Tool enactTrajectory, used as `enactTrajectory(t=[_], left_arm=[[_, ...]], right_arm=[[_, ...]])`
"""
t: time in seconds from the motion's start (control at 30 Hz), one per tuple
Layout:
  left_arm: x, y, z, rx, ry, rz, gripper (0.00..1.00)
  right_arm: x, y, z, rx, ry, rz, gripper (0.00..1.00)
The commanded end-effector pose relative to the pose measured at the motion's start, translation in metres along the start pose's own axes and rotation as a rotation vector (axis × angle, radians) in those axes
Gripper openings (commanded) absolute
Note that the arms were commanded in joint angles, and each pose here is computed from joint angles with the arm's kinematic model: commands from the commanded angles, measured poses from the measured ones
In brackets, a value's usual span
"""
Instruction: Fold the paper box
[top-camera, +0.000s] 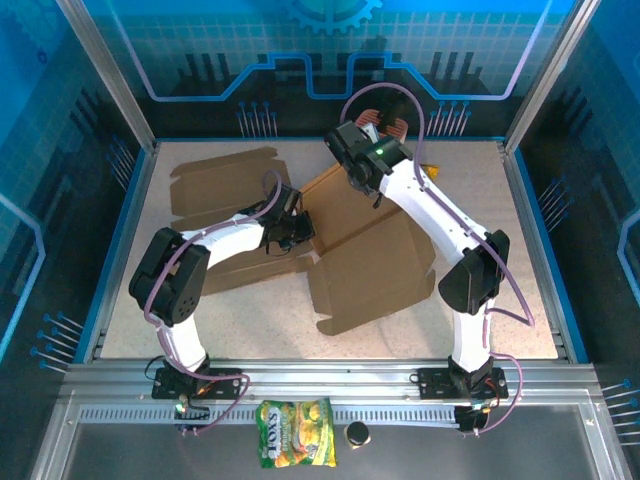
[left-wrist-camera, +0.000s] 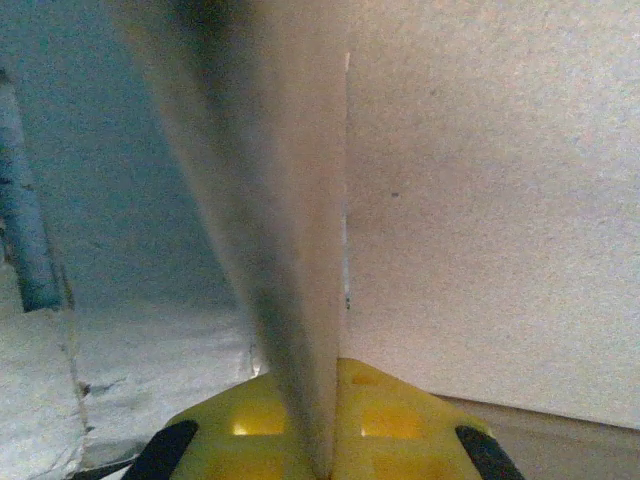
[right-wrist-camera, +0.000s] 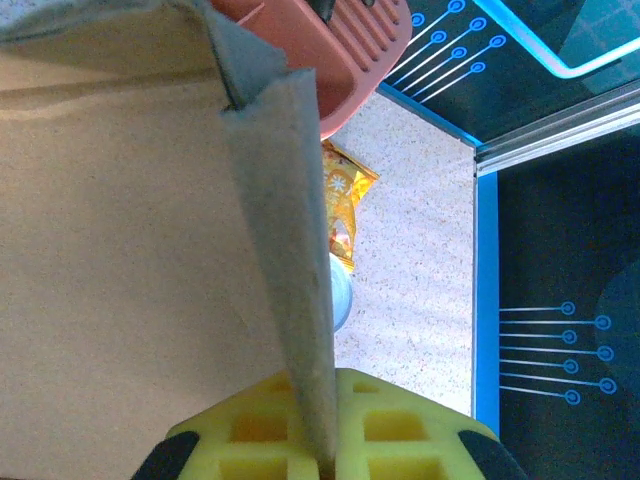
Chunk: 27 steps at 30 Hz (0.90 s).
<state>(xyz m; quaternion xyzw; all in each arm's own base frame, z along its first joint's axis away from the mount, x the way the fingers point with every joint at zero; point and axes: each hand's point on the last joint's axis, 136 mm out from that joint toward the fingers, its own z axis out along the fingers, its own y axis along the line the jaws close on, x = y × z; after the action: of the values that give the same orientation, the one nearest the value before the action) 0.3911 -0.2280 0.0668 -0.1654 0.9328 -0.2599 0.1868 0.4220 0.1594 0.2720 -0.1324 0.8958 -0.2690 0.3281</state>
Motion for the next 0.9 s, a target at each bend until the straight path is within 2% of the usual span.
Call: enactTrajectory(t=[0.0,0.1,0.33,0.4,0.63,0.73,0.87], left_arm=[[0.003,0.01,0.003,-0.079,0.005,0.033,0.04],[0.001,0.009,0.002,-0.084,-0.001,0.029,0.0],[-0.007,-0.007,-0.005,-0.068,-0.016,0.045,0.0],[-0.008,-0.012,-0.007,-0.062,-0.012,0.043,0.13],[-0.015,-0.029,-0.024,-0.038,-0.012,0.033,0.43],[-0.013,-0.036,-0.032,-0.019,0.004,0.026,0.5],[-0.007,-0.035,-0.039,-0.033,0.04,0.02,0.53]], right_arm=[[-0.008,-0.005,-0.014,-0.012,-0.058,0.078,0.0],[-0.006,-0.006,-0.012,-0.009,-0.055,0.08,0.0],[0.004,-0.01,-0.006,-0.012,-0.035,0.102,0.0],[0.008,-0.01,-0.004,-0.015,-0.022,0.109,0.0],[0.031,-0.019,0.01,-0.042,0.076,0.185,0.0],[0.042,-0.022,0.016,-0.062,0.121,0.22,0.0],[0.057,-0.024,0.023,-0.087,0.181,0.274,0.0]])
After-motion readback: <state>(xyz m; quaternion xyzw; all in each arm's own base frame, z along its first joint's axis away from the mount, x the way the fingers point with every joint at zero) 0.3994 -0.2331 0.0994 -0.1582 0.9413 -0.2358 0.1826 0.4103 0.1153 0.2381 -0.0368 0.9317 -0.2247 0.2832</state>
